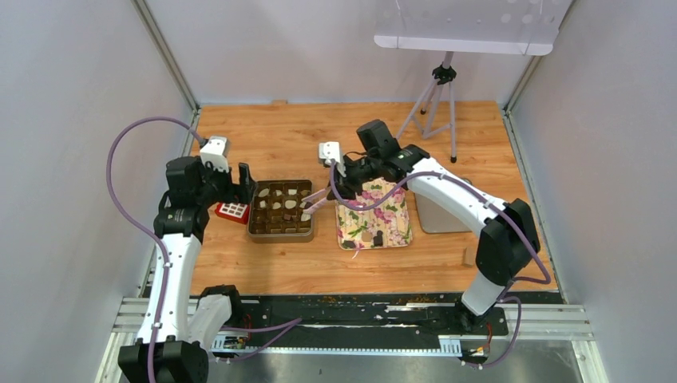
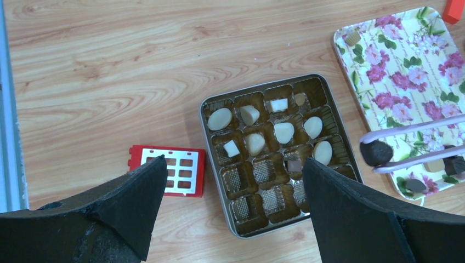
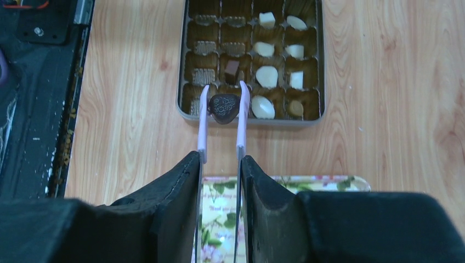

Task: Pack the chocolate
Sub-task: Pick up the fake chocolate from the plate, then place the fake chocolate in the packing box.

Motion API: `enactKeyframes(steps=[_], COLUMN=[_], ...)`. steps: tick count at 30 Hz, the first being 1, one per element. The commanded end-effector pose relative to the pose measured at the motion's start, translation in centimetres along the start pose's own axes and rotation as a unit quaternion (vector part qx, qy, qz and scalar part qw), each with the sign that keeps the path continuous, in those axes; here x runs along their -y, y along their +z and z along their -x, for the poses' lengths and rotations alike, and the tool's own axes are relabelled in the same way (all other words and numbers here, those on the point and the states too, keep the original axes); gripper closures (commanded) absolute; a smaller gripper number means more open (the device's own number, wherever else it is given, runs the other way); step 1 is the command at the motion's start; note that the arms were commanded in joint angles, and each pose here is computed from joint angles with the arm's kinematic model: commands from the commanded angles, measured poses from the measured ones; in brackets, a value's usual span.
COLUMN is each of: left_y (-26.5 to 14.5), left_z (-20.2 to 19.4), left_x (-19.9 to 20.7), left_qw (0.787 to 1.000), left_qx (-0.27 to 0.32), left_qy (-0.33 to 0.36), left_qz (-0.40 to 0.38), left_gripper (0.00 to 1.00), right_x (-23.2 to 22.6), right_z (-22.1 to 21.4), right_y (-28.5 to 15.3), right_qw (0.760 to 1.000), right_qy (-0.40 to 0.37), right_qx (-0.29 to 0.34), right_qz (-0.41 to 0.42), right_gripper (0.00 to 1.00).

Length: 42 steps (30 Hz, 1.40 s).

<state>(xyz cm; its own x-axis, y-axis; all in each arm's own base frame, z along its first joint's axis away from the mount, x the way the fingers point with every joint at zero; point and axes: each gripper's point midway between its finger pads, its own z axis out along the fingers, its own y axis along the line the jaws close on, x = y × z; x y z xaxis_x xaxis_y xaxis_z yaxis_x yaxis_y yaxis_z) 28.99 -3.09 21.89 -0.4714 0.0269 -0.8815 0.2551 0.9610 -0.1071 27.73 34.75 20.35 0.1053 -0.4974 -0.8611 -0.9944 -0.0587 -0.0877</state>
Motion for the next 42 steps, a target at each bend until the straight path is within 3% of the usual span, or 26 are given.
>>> enactKeyframes(steps=[1, 19, 26, 31, 33, 37, 42], left_y=[-0.9, -1.6, -1.5, -1.4, -1.3, -1.4, -1.3], left_z=[1.2, 1.4, 1.4, 1.2, 1.3, 1.3, 1.1], left_x=[-0.5, -1.0, -1.0, -1.0, -1.0, -1.0, -1.0], left_qw=[0.999, 0.999, 0.999, 0.999, 0.999, 0.999, 0.999], left_qx=[0.024, 0.033, 0.033, 0.033, 0.033, 0.033, 0.031], left_qy=[0.008, 0.002, 0.0, -0.003, -0.003, -0.001, -0.005], left_qz=[0.02, 0.033, 0.033, 0.03, 0.029, 0.031, 0.03], left_gripper=[0.0, 0.0, 0.0, 0.0, 0.0, 0.0, 0.0], right_x=[1.2, 2.9, 3.2, 2.7, 2.6, 2.6, 2.6], right_z=[4.4, 7.6, 7.6, 7.4, 7.2, 7.0, 7.2], right_y=[2.0, 12.1, 13.9, 14.9, 15.2, 15.3, 15.0], right_qw=[0.998, 0.997, 0.997, 0.996, 0.997, 0.997, 0.997], right_qy=[-0.014, -0.009, 0.003, 0.007, 0.009, 0.019, 0.018], right_qx=[0.056, 0.076, 0.079, 0.08, 0.078, 0.075, 0.075], right_qz=[0.007, 0.018, 0.016, 0.025, 0.027, 0.025, 0.02], right_gripper=[0.87, 0.86, 0.8, 0.8, 0.77, 0.6, 0.58])
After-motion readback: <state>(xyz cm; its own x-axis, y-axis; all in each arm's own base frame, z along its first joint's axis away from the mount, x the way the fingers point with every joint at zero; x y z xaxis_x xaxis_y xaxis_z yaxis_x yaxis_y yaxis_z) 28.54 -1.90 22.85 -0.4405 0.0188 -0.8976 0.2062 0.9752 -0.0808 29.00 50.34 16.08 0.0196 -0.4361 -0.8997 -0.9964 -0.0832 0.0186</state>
